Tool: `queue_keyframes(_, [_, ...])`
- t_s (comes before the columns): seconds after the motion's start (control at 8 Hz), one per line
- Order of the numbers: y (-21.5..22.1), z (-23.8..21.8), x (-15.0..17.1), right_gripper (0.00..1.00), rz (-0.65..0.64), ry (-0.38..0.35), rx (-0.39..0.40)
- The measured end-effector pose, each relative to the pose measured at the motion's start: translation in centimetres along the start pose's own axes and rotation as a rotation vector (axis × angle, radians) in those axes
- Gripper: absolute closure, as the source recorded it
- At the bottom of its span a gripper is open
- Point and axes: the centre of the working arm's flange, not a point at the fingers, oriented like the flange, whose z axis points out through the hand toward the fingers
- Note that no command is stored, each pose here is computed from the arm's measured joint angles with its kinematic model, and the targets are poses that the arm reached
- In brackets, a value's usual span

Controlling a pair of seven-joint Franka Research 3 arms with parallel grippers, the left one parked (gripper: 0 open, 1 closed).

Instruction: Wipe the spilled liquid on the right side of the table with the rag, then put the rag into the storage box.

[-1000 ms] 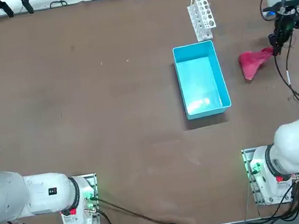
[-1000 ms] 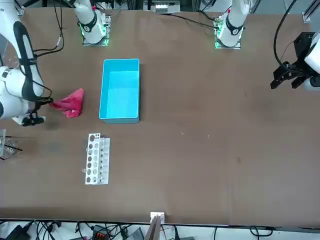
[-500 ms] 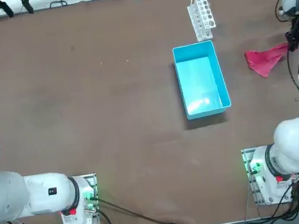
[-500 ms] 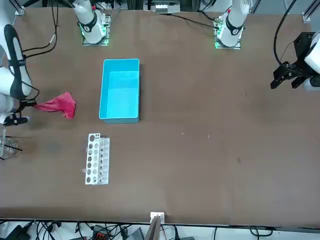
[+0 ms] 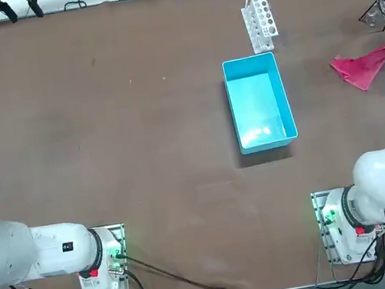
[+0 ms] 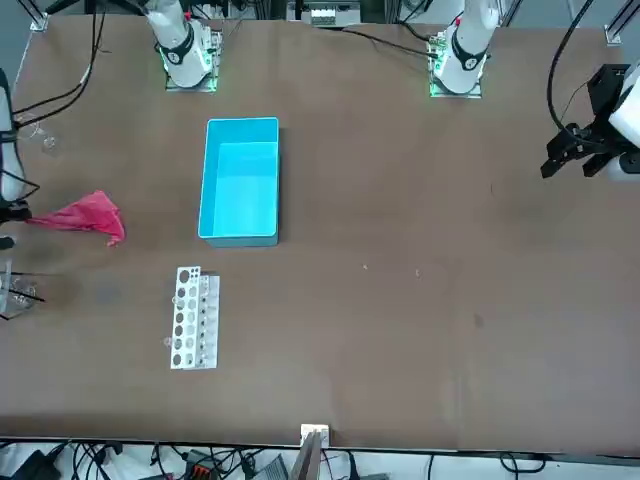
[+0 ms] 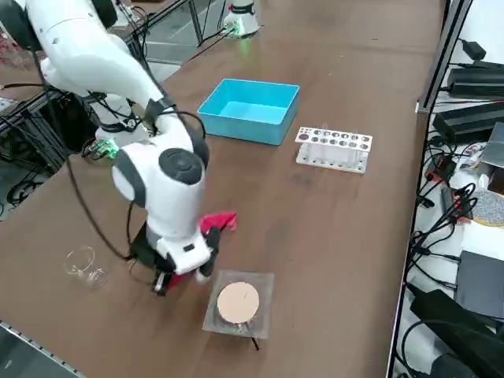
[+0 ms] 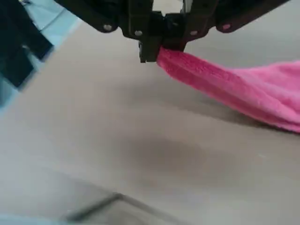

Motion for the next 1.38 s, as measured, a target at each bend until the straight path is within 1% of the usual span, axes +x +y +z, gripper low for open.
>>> queue_keyframes(0.25, [4.3,-1.2,-2.5,0.98,-0.001,0.008,-0.046])
queue_keyframes(0.38, [5.0,-2.2,-3.2,0.98,0.003,0.001,-0.037])
queue_keyframes(0.5, [4.6,-3.4,-2.8,0.98,0.021,0.012,0.024])
queue_keyframes(0.62, [2.9,-5.0,-1.7,0.98,0.036,0.039,0.132])
queue_keyframes(0.75, [0.2,-6.9,-0.2,0.98,0.051,0.039,0.243])
queue_keyframes(0.88, [-2.8,-8.2,1.6,0.98,0.073,0.017,0.323])
queue_keyframes(1.12, [-9.1,-7.8,5.7,0.98,0.091,-0.037,0.414])
queue_keyframes(1.25, [-12.3,-6.9,7.4,0.98,0.095,-0.072,0.442])
queue_keyframes(1.38, [-15.6,-6.6,9.1,0.98,0.107,-0.100,0.450])
